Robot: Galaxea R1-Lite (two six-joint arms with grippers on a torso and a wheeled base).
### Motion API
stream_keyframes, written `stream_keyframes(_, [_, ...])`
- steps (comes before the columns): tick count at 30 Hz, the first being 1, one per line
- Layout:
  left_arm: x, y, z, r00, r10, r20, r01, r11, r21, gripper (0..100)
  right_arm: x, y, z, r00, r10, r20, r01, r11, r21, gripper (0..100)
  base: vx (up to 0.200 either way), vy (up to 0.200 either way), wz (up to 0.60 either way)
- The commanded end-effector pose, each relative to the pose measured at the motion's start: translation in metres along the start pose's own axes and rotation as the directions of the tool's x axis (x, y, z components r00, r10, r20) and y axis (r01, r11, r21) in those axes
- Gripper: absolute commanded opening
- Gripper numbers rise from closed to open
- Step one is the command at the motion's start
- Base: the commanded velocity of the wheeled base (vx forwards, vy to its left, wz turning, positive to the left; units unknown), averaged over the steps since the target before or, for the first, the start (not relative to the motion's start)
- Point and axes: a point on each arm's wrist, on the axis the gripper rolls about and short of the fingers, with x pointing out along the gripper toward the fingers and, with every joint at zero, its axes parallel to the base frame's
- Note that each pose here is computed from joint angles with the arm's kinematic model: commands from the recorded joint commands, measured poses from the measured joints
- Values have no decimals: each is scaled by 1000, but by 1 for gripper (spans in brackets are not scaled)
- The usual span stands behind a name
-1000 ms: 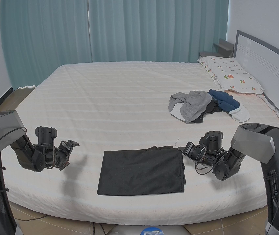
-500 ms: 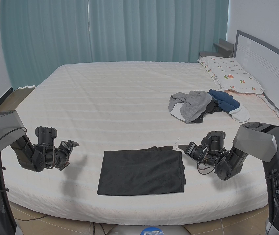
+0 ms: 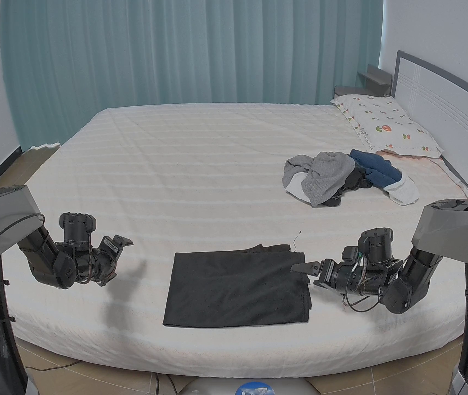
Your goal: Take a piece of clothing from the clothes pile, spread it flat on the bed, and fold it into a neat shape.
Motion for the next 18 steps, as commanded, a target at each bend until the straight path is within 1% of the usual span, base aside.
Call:
stream_keyframes(1, [0,0,0,1000,0,0,0,1000,-1,100,-8,11,-11,999,1,-51,-3,999,-43,100,-200,0,0])
stream_keyframes(6, [1,1,0,1000,3,-2,-3,1000,-1,100,-8,12,-20,995,-20,-96,13,997,-70,100,-200,0,0])
stream_keyframes(11, [1,1,0,1000,2,-1,-2,1000,-1,100,-6,7,-23,993,-34,-112,24,995,-94,100,0,0,0])
stream_keyframes(18, [1,2,-1,1000,4,-2,-4,1000,-2,100,12,-1,-21,995,-37,-93,28,995,-100,100,0,0,0])
